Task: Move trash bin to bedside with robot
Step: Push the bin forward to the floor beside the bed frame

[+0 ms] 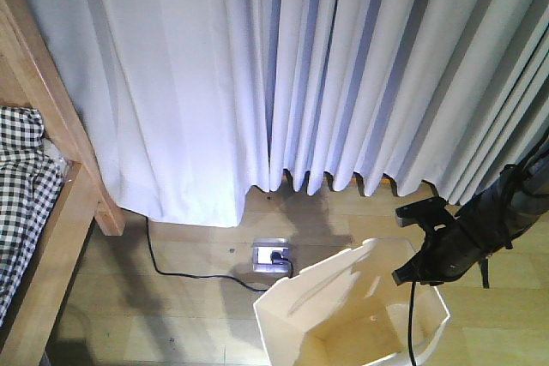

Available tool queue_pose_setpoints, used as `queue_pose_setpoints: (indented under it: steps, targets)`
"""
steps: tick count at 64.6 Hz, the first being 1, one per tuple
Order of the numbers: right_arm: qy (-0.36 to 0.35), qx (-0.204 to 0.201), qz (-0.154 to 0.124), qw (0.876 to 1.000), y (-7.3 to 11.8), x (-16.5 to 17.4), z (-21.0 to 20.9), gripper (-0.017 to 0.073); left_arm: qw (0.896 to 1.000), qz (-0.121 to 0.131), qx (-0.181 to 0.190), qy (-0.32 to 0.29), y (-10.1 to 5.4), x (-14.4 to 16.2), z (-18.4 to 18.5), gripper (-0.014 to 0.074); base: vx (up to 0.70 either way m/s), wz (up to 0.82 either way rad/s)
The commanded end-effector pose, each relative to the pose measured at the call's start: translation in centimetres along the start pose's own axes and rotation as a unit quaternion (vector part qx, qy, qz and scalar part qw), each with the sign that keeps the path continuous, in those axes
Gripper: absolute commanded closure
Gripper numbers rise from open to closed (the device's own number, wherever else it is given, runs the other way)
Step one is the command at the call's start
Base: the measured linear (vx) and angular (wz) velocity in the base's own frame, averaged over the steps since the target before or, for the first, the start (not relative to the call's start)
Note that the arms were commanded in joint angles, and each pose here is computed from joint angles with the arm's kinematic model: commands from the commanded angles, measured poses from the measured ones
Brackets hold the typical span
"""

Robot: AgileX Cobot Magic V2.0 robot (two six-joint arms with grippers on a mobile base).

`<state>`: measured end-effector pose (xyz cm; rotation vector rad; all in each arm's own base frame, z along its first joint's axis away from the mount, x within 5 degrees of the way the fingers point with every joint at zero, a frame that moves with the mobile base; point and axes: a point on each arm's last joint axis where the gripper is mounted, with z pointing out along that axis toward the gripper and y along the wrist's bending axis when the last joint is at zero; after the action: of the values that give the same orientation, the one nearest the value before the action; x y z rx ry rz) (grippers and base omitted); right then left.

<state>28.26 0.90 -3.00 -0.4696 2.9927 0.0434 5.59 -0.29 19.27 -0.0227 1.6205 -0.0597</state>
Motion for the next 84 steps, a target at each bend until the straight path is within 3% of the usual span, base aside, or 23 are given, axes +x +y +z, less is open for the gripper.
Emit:
queue_pose_setpoints:
  steps: [1, 10, 26, 34, 50, 56, 61, 68, 76, 84]
  targets:
    - [-0.043, 0.028, 0.030, 0.998, -0.8, -1.5, -1.9, 0.0562, 0.999, -0.006, -0.007, -0.031, 0.2, 0.0, 0.0, 0.0600, 0.00, 0.00]
    - [-0.071, 0.041, 0.045, 0.996, -1.4, -3.3, -2.3, 0.0562, 0.999, -0.006, -0.007, -0.031, 0.2, 0.0, 0.0, 0.0600, 0.00, 0.00]
    - [-0.085, -0.061, 0.036, 0.994, -0.7, -6.9, -0.7, 0.0562, 0.999, -0.006, -0.007, -0.031, 0.2, 0.0, 0.0, 0.0600, 0.00, 0.00]
    - [-0.088, -0.072, 0.060, 0.992, -0.8, -7.8, 0.9, 0.0562, 0.999, -0.006, -0.007, -0.031, 0.2, 0.0, 0.0, 0.0600, 0.00, 0.00]
    - [-0.102, -0.124, 0.062, 0.985, -0.5, -9.5, 3.5, 0.0562, 0.999, -0.006, -0.007, -0.031, 0.2, 0.0, 0.0, 0.0600, 0.00, 0.00]
    - [-0.123, -0.161, 0.095, 0.975, -1.2, -9.8, 4.1, 0.0562, 0.999, -0.006, -0.007, -0.031, 0.2, 0.0, 0.0, 0.0600, 0.00, 0.00]
    - [-0.153, -0.211, 0.127, 0.957, -2.2, -9.9, 4.3, 0.0562, 0.999, -0.006, -0.007, -0.031, 0.2, 0.0, 0.0, 0.0600, 0.00, 0.00]
    - [-0.178, -0.226, 0.160, 0.944, -3.6, -9.3, 5.0, 0.0562, 0.999, -0.006, -0.007, -0.031, 0.2, 0.0, 0.0, 0.0600, 0.00, 0.00]
    - [-0.183, -0.240, 0.151, 0.941, -3.7, -9.2, 5.8, 0.0562, 0.999, -0.006, -0.007, -0.031, 0.2, 0.0, 0.0, 0.0600, 0.00, 0.00]
    - [-0.200, -0.276, 0.144, 0.929, -3.5, -10.1, 6.4, 0.0562, 0.999, -0.006, -0.007, -0.031, 0.2, 0.0, 0.0, 0.0600, 0.00, 0.00]
